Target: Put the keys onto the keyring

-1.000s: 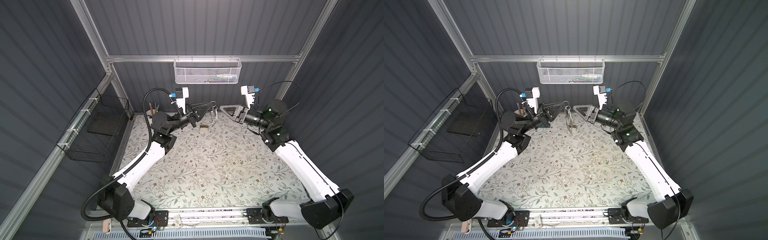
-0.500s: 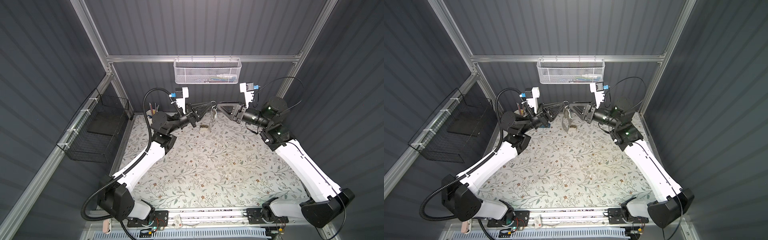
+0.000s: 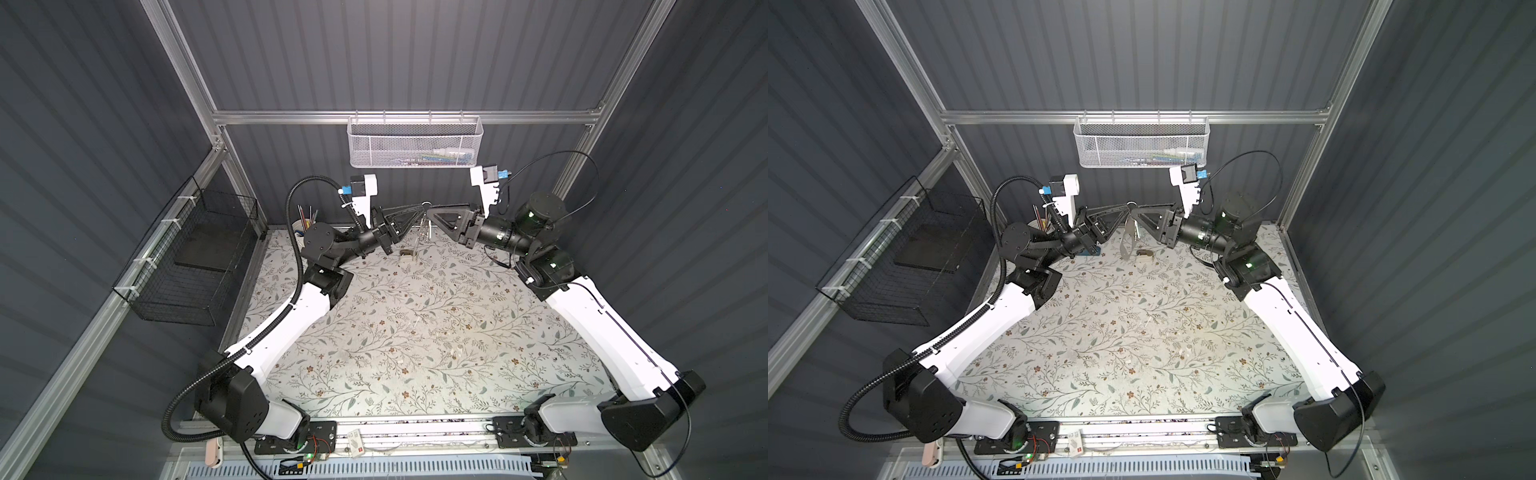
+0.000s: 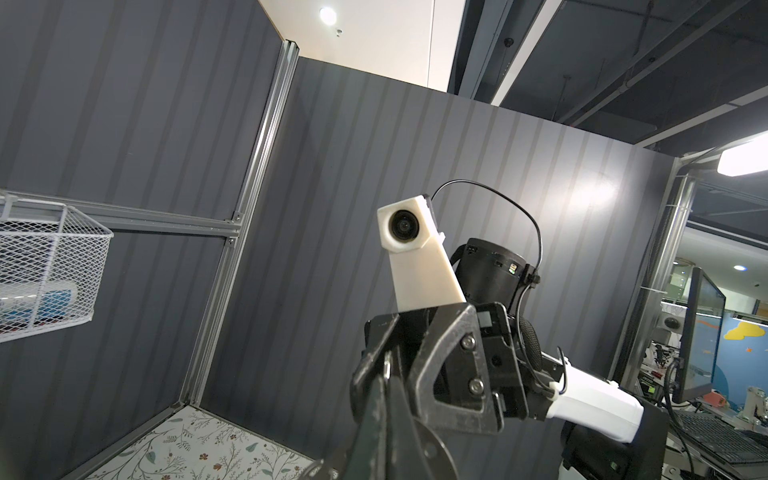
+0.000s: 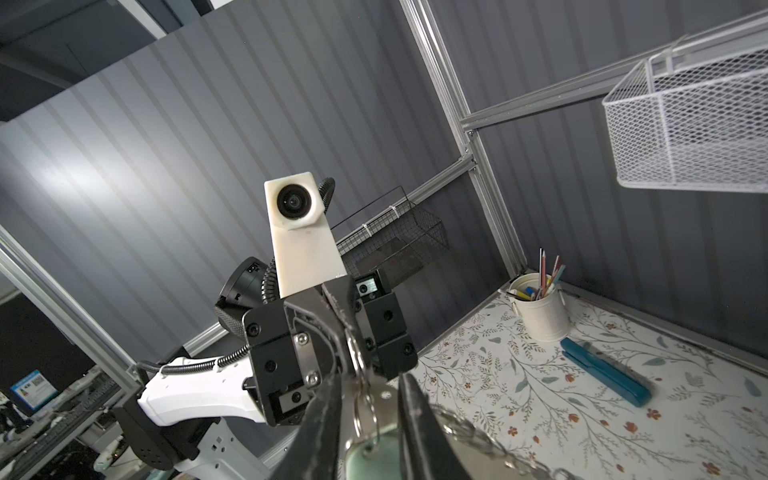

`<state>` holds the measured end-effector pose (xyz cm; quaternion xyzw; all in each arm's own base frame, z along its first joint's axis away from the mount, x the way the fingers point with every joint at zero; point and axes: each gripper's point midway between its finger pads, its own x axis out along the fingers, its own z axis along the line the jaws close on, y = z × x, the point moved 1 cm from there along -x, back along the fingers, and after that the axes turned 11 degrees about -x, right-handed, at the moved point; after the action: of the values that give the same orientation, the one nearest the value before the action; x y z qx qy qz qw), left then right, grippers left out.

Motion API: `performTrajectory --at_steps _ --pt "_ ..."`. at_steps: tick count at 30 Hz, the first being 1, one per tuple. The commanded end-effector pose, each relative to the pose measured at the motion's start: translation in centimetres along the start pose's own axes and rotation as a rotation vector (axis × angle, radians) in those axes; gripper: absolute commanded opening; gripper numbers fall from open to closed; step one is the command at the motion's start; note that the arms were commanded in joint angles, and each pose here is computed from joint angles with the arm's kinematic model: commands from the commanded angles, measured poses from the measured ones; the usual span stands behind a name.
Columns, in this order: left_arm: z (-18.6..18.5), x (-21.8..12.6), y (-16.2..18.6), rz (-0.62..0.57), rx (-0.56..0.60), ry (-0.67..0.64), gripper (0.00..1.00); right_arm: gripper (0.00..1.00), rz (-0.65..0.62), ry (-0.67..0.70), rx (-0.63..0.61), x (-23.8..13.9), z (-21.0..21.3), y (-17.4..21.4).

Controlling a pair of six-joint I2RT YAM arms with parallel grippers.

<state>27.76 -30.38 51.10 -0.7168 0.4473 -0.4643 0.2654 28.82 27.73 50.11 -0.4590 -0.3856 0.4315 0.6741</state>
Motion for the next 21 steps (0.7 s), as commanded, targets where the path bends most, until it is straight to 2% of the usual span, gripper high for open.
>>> performTrajectory --at_steps 1,6,11,14,20,21 --pt "-2.3 0.2 -1.6 -0.034 0.047 0.060 0.00 0.20 -0.015 -0.008 -0.025 0.0 0.5 -0.9" --pt "-2.3 0.2 -1.5 -0.032 0.045 0.060 0.00 0.09 -0.019 -0.004 -0.028 -0.1 0.6 -1.0" --pt "-2.1 0.4 -1.2 -0.005 0.028 0.050 0.02 0.07 -0.009 -0.004 -0.033 -0.3 0.7 -0.8" --pt "-1.7 0.4 -0.7 0.053 0.029 0.017 0.10 0.06 0.033 0.007 -0.031 -0.7 0.4 -0.1" --pt "-0.3 -0.7 2.0 0.224 0.047 -0.081 0.15 0.06 0.183 0.019 -0.034 -2.2 0.1 2.3" --pt "-1.0 -0.6 1.6 0.248 0.067 -0.075 0.17 0.06 0.221 0.023 -0.042 -2.4 0.1 2.8"
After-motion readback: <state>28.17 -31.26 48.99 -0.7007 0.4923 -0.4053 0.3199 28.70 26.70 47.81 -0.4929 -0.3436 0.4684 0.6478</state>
